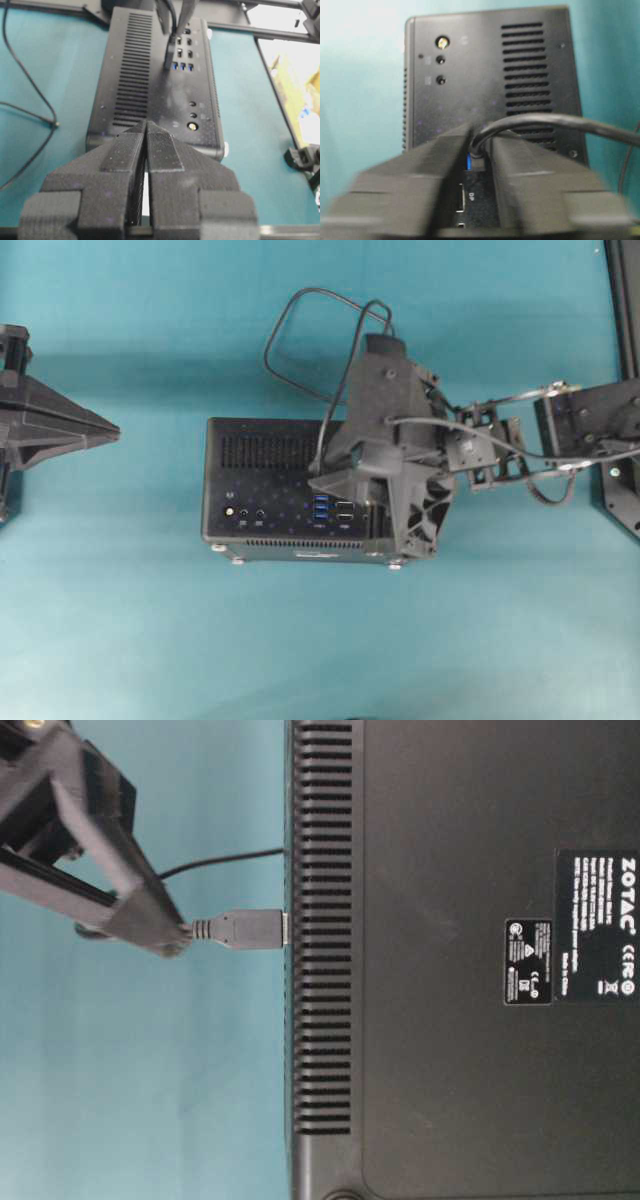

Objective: Insert the USB into the PC box with both arms.

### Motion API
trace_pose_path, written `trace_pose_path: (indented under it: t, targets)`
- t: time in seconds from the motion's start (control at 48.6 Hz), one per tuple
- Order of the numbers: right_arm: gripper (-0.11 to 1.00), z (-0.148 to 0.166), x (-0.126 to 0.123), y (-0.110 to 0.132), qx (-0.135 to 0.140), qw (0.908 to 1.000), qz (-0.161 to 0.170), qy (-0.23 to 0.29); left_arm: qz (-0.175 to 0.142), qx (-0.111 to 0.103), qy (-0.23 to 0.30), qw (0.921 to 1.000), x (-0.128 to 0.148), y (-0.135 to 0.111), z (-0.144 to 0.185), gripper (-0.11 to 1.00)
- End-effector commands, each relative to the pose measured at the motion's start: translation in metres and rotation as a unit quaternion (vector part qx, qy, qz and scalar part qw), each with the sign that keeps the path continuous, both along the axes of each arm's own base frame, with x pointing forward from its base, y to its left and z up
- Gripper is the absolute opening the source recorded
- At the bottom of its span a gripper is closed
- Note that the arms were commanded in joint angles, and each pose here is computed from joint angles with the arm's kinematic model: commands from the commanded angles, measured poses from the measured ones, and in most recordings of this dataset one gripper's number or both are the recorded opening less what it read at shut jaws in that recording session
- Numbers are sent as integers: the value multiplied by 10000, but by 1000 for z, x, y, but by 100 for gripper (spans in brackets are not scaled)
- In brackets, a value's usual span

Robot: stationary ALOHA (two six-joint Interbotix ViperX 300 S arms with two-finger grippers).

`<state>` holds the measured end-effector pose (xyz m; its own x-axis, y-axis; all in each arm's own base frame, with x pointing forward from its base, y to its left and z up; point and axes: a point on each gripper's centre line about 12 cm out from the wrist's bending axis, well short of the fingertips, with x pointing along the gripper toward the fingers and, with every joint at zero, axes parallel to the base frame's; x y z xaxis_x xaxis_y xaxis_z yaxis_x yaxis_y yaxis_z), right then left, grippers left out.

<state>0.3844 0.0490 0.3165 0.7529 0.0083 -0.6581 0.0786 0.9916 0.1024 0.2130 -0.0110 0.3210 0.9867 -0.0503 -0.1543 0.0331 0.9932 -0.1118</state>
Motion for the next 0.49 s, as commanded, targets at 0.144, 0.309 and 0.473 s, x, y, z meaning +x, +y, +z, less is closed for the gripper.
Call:
trace_pose_path:
  t: [0.144, 0.309, 0.473]
  targets:
    - [69, 25, -5, -2, 92, 9993, -38, -355, -7, -6, -560, 9984, -3, 0, 19, 0]
    - [69, 27, -11, -2, 89, 9993, -30, -371, -13, -14, -544, 9985, -4, 0, 18, 0]
    - [70, 29, -23, -4, 101, 9991, -35, -409, -13, -14, -544, 9985, -5, 0, 18, 0]
